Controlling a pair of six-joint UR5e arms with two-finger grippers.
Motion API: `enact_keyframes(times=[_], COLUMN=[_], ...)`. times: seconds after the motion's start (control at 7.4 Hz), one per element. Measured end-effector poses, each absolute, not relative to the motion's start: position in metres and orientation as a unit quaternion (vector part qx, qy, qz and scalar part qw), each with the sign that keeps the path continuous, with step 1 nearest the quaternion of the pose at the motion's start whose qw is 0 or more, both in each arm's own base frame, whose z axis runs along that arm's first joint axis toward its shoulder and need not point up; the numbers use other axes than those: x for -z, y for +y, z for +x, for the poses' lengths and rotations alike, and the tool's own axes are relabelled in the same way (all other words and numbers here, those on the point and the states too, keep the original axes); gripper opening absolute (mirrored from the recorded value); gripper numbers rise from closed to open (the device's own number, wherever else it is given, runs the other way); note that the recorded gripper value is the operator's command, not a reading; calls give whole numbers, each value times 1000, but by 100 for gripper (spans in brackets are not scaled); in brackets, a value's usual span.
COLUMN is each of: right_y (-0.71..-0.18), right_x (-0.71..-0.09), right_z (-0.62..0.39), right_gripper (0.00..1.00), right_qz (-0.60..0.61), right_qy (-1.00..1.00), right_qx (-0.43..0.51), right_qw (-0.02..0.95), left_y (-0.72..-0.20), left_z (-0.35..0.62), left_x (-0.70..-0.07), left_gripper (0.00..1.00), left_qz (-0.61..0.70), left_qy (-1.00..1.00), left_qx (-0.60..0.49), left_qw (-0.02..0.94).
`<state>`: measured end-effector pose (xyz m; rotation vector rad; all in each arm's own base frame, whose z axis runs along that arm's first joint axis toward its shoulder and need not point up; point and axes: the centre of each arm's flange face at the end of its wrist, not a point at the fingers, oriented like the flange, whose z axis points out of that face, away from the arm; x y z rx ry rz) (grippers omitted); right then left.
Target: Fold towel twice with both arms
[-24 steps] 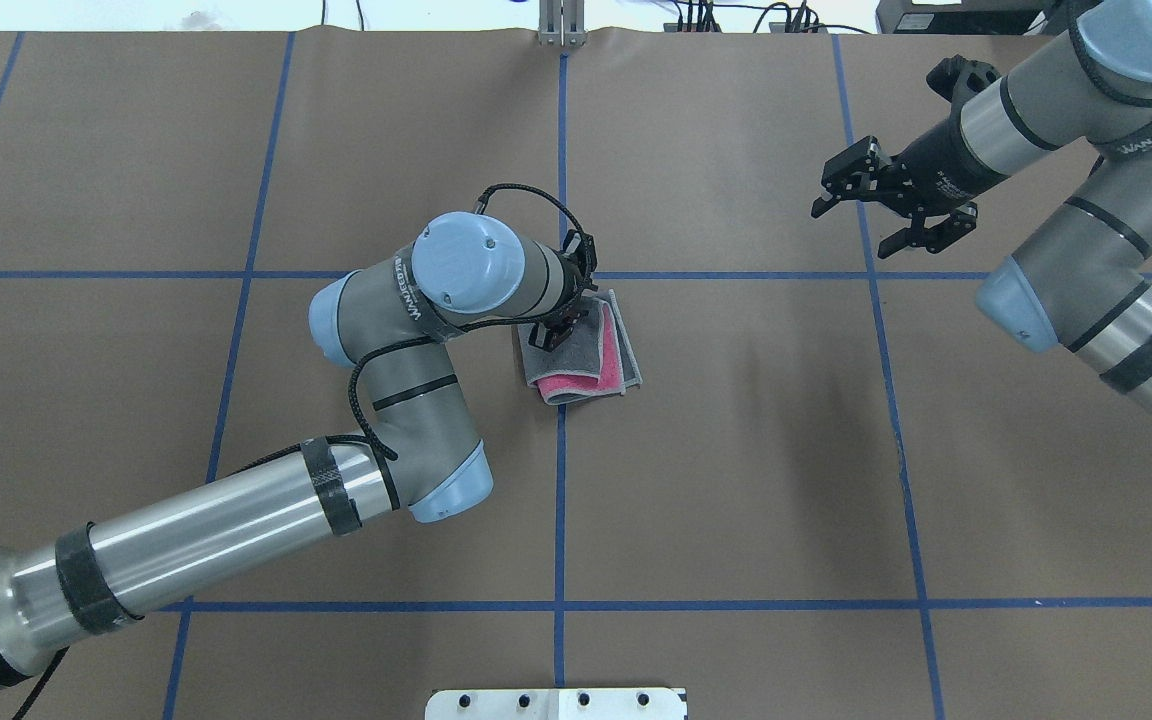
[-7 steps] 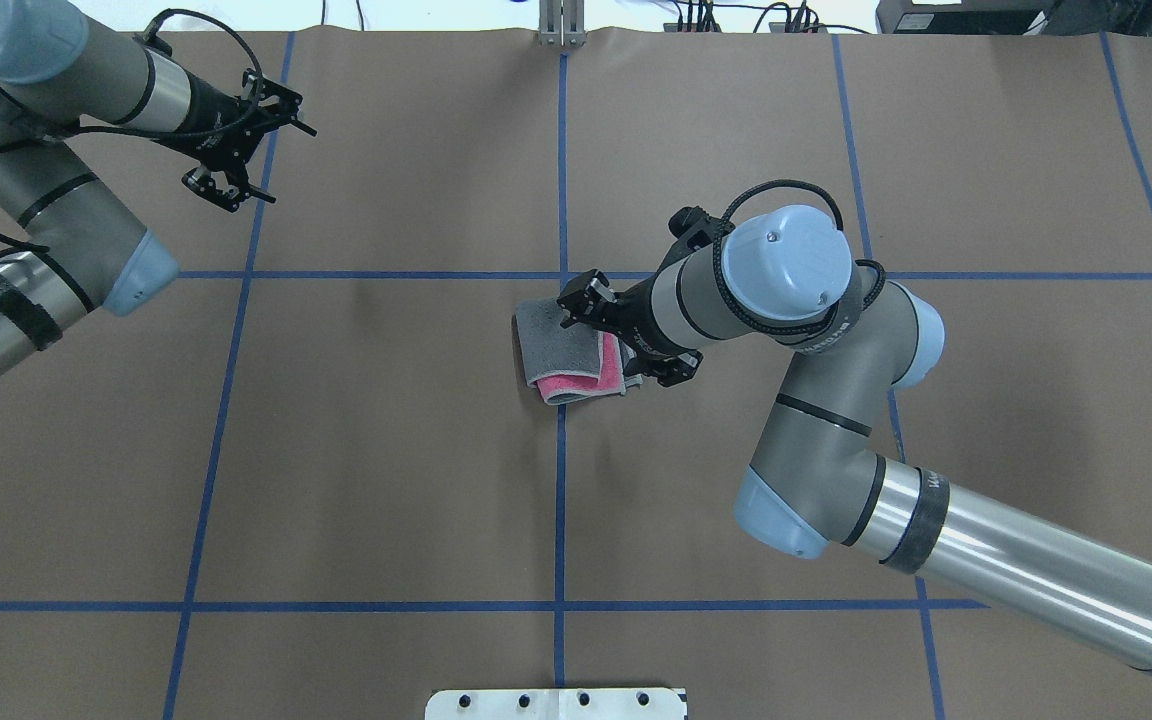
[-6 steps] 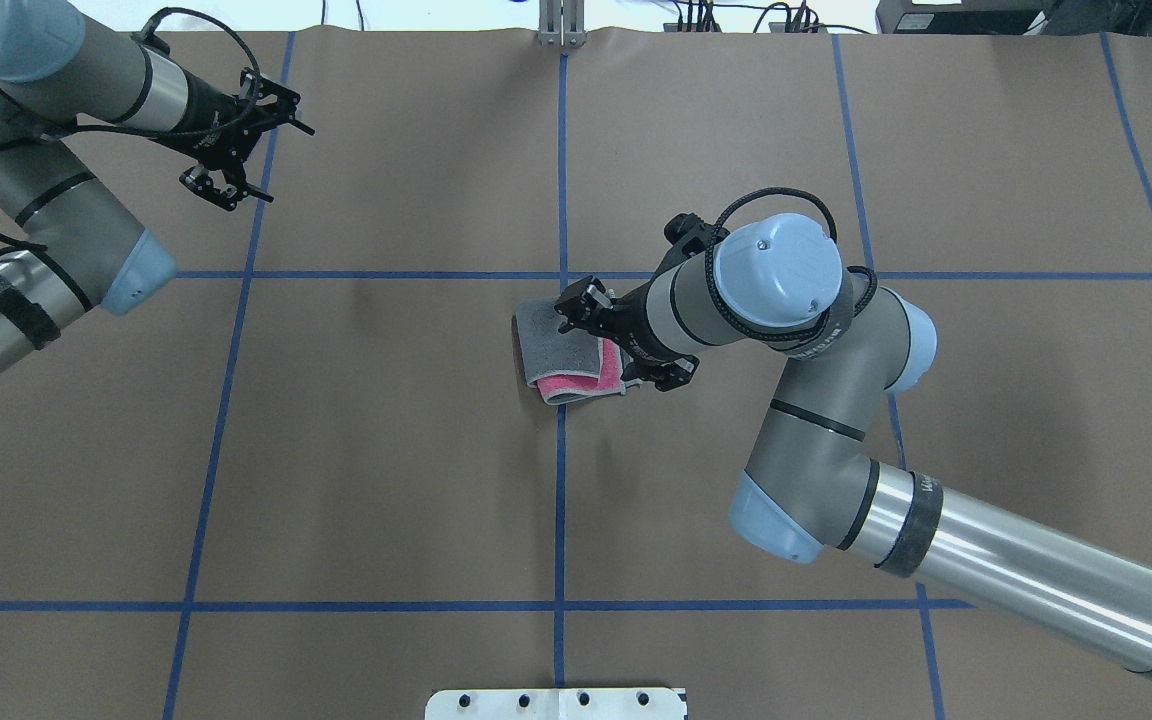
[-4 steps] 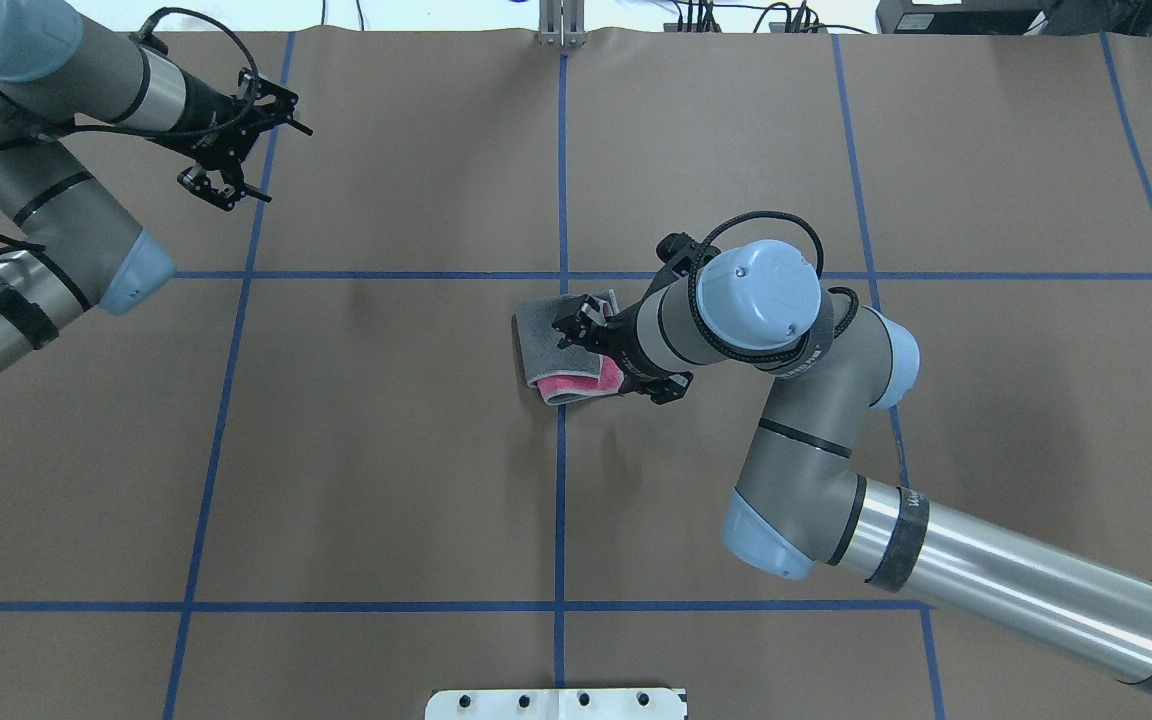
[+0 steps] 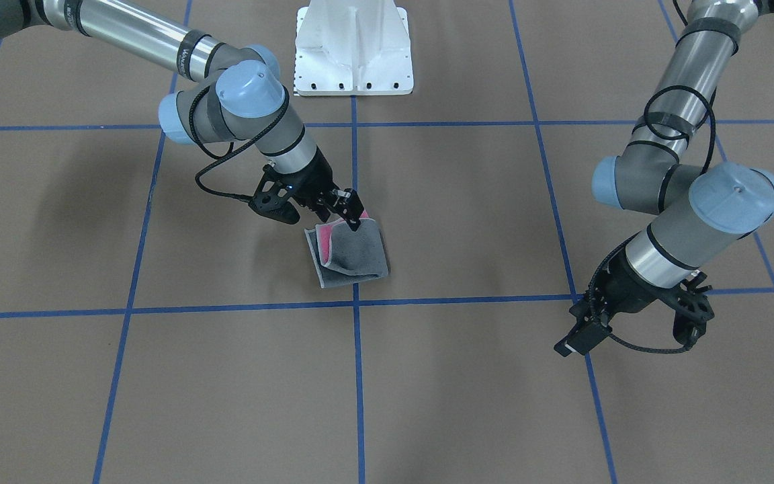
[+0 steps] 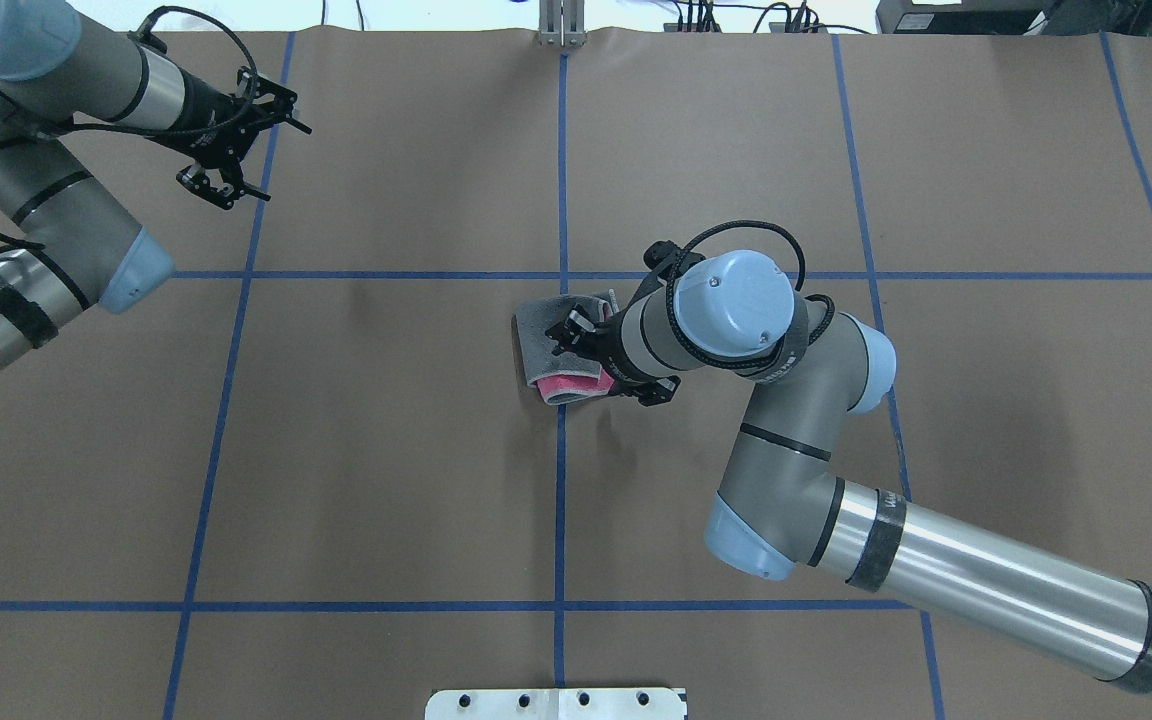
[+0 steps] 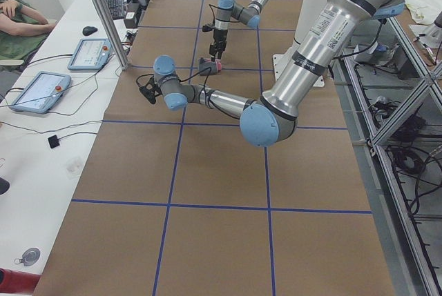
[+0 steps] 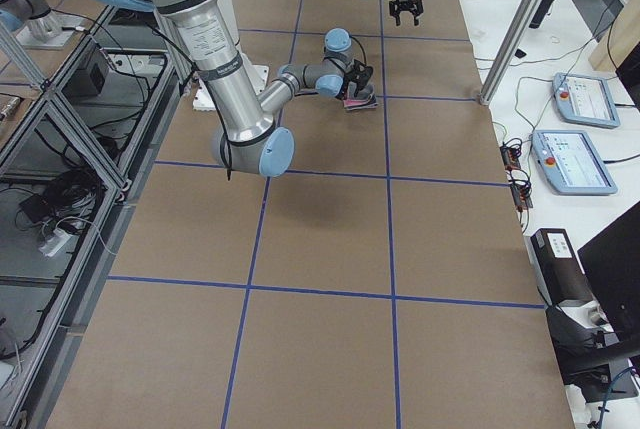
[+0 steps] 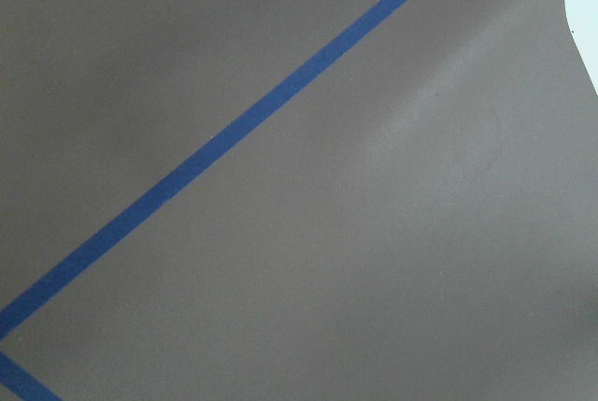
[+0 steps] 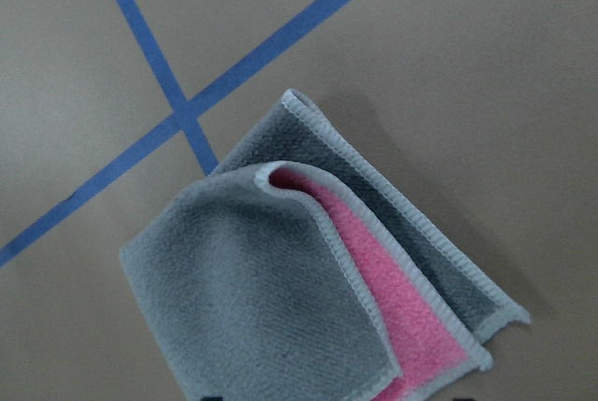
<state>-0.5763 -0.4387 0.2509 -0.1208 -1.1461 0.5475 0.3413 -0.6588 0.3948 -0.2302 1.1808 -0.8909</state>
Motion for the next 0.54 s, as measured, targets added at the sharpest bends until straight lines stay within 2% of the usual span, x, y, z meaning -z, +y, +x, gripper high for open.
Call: enact_keyframes(times=[0.27,0.54], right_y=[-438,-438], right_x=[-256,-259], right_z=[-577,-577], right_gripper=[63,56], right_qz=[-57,-58], right_qy=[-532,-530], right_qx=[-256,-256], right_qw=[805,807], left_y=[-659,-659], left_z=[341,341], left_x=[-395,-396], left_gripper=[99,99], left_qz=[-104,-104], left_qy=[536,536], left_qx=[405,405], left_qw=[733,733])
